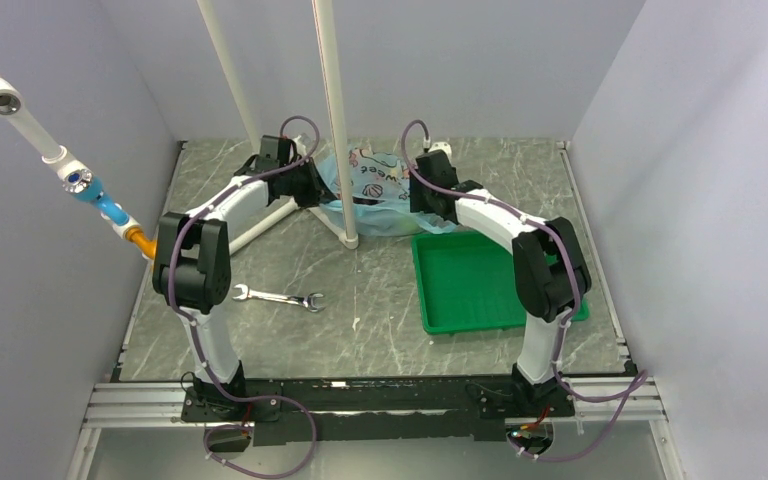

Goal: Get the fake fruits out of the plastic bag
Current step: Adjust the plastic bag at the center of the board.

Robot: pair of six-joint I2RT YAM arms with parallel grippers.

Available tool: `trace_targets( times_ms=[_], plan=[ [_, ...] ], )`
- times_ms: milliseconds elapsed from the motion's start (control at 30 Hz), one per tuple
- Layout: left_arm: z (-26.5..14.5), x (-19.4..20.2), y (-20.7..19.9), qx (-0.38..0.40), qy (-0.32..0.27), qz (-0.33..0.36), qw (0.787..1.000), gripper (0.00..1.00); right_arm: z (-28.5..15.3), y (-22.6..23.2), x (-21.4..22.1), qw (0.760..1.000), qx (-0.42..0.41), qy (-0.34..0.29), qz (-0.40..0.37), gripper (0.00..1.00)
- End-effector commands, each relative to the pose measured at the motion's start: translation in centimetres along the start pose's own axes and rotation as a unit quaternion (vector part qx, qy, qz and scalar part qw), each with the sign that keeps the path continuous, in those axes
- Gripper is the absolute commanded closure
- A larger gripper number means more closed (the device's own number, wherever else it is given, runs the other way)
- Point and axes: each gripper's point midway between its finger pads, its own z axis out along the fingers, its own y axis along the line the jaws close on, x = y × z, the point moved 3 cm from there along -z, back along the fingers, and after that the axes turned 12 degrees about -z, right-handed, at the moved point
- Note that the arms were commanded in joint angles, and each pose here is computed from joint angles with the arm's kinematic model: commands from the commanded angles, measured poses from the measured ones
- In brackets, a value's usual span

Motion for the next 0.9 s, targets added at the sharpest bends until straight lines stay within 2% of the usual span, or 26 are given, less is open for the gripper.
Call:
trace_targets(
  times_ms=[0, 33, 100, 200, 267, 400, 533, 633, 700, 867],
  plan=[
    [-1.3, 0.3, -1.6, 0.035, 0.010, -0.027, 0.999, 1.00, -0.9, 0.6, 1.7, 0.997, -0.047, 0.010, -0.064, 0.38],
    [-1.3, 0.4, -1.7, 0.040, 0.012, -0.032, 0.999, 1.00, -1.2, 1.3, 1.9, 0.994, -0.073, 0.008, -0.076, 0.40],
    [-1.3, 0.7, -1.9, 0.052, 0.016, -0.041, 0.998, 1.00, -2.2, 2.1, 1.7, 0.991, -0.113, 0.002, -0.078, 0.49],
    [-1.1, 0.9, -1.9, 0.054, 0.023, -0.045, 0.997, 1.00, -4.7, 2.8, -0.7, 0.986, -0.152, -0.041, -0.055, 0.56],
    [-1.0, 0.9, -1.7, 0.049, 0.024, -0.043, 0.998, 1.00, -6.6, 3.1, -2.8, 0.981, -0.172, -0.077, -0.040, 0.55],
    [-0.9, 1.0, -1.6, 0.052, 0.028, -0.042, 0.997, 1.00, -8.7, 4.9, -5.7, 0.965, -0.235, -0.114, -0.011, 0.45],
    [-1.1, 0.9, -1.8, 0.055, 0.026, -0.035, 0.998, 1.00, -8.0, 6.9, -6.6, 0.952, -0.285, -0.115, 0.018, 0.46],
    [-1.3, 0.9, -1.8, 0.051, 0.022, -0.034, 0.998, 1.00, -7.1, 8.4, -6.9, 0.941, -0.315, -0.117, 0.032, 0.62],
    [-1.4, 0.8, -1.9, 0.053, 0.022, -0.034, 0.998, 1.00, -6.3, 9.3, -7.1, 0.939, -0.323, -0.115, 0.032, 0.70],
    [-1.5, 0.9, -2.2, 0.060, 0.024, -0.031, 0.997, 1.00, -3.0, 10.0, -7.0, 0.949, -0.300, -0.091, 0.024, 0.70]
  ],
)
